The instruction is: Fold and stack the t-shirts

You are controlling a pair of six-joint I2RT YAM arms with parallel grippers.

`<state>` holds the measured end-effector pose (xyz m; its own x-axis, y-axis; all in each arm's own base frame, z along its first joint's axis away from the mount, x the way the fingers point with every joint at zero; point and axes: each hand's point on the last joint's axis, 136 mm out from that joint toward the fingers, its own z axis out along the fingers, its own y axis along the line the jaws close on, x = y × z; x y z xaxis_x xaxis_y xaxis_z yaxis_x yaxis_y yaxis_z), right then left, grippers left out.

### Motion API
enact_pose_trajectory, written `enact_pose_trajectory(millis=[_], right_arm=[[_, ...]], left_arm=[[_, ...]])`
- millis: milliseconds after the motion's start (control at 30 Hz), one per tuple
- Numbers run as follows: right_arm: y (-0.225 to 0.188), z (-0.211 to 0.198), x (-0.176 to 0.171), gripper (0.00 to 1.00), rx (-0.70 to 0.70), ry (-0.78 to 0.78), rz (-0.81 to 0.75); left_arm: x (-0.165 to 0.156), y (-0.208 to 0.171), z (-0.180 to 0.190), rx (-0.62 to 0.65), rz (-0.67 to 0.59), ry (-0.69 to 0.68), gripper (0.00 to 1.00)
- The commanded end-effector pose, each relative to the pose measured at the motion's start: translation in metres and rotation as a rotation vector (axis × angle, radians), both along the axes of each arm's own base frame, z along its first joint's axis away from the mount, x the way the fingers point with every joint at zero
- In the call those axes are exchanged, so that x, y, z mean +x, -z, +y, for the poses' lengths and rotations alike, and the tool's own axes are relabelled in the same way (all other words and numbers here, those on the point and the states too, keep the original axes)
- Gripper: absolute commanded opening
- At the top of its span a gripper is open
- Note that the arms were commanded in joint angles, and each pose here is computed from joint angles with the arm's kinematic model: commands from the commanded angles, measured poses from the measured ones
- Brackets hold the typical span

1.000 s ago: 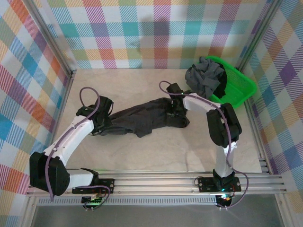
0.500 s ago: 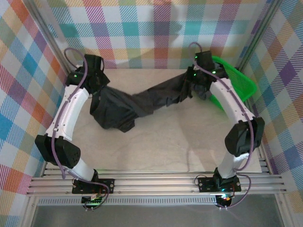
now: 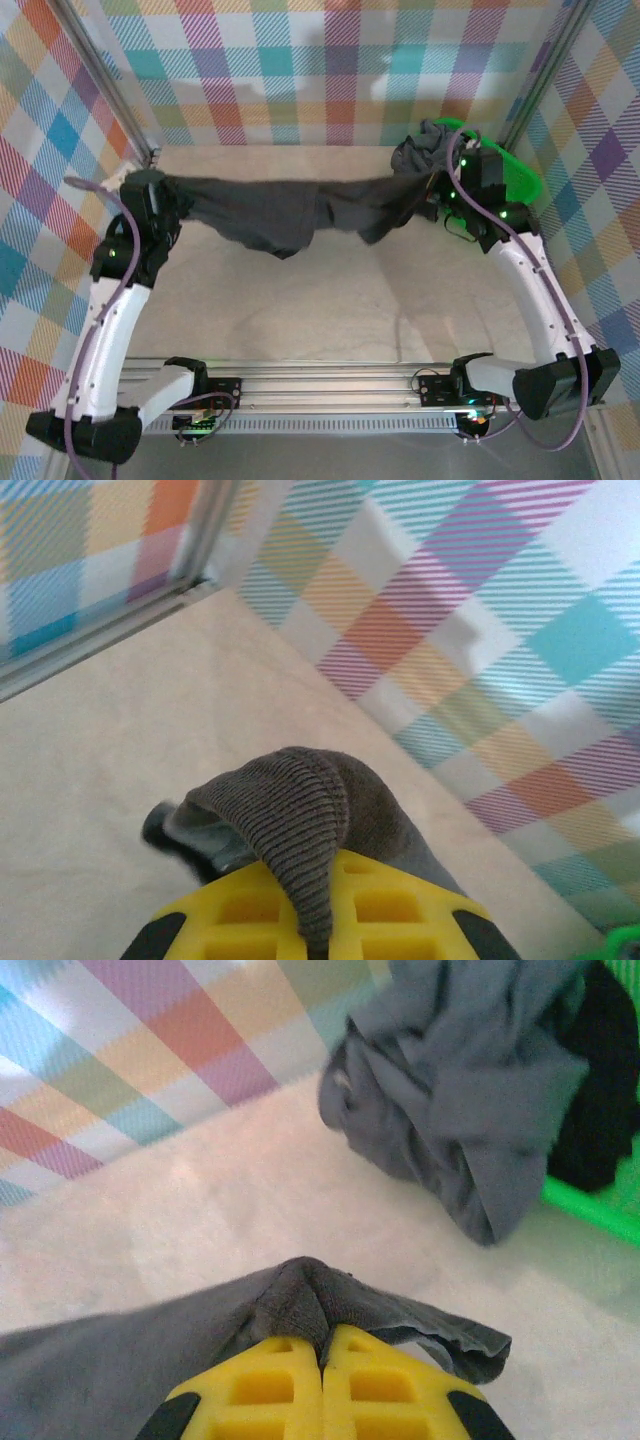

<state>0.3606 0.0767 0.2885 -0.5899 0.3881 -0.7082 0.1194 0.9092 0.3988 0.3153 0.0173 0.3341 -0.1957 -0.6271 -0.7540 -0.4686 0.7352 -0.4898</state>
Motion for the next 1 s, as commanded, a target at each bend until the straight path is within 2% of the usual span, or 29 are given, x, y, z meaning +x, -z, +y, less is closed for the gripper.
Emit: enact_pose_trajectory(millis=[0,67,133,167,200,300,367,433,567,633,800,867,967], right_arm=[[0.046,0.001,0.001,0.00,0.016,0.021,0.097],[0.074,0.006,0.007,0.00,0.012,0.002,0.176],[0.101,0.012,0.016,0.00,0.008,-0.019,0.265],[0.109,0.013,0.021,0.00,0.007,-0.021,0.298],[0.116,0.013,0.026,0.05,0.005,-0.020,0.330],[0.120,0.006,0.031,0.33,-0.010,0.018,0.412],[0.114,0.004,0.029,0.44,-0.017,0.024,0.416],[0.110,0.000,0.017,0.47,-0.018,0.045,0.414],[0.121,0.000,-0.023,0.47,0.003,0.048,0.454],[0.131,0.005,-0.044,0.47,0.019,0.027,0.483],[0.166,0.017,-0.089,0.48,0.079,-0.013,0.585],[0.177,0.016,-0.103,0.48,0.088,-0.013,0.625],[0.184,0.011,-0.113,0.51,0.084,0.004,0.659]], left_arm=[[0.001,0.097,0.015,0.031,0.227,-0.061,0.18],[0.001,0.143,0.016,0.006,0.374,-0.054,0.26],[-0.003,0.181,0.020,-0.039,0.560,-0.074,0.51],[-0.004,0.192,0.017,-0.070,0.630,-0.073,0.58],[-0.006,0.197,0.013,-0.093,0.684,-0.068,0.63],[-0.010,0.185,-0.003,-0.155,0.640,-0.035,0.64],[-0.019,0.176,-0.022,-0.207,0.600,0.004,0.64],[-0.034,0.180,-0.054,-0.269,0.638,0.080,0.64],[-0.073,0.209,-0.136,-0.278,0.822,0.313,0.63],[-0.082,0.218,-0.173,-0.217,0.887,0.429,0.63],[-0.079,0.231,-0.266,0.154,0.944,0.766,0.63],[-0.083,0.250,-0.294,0.244,0.996,0.843,0.64],[-0.091,0.278,-0.320,0.296,1.059,0.892,0.65]])
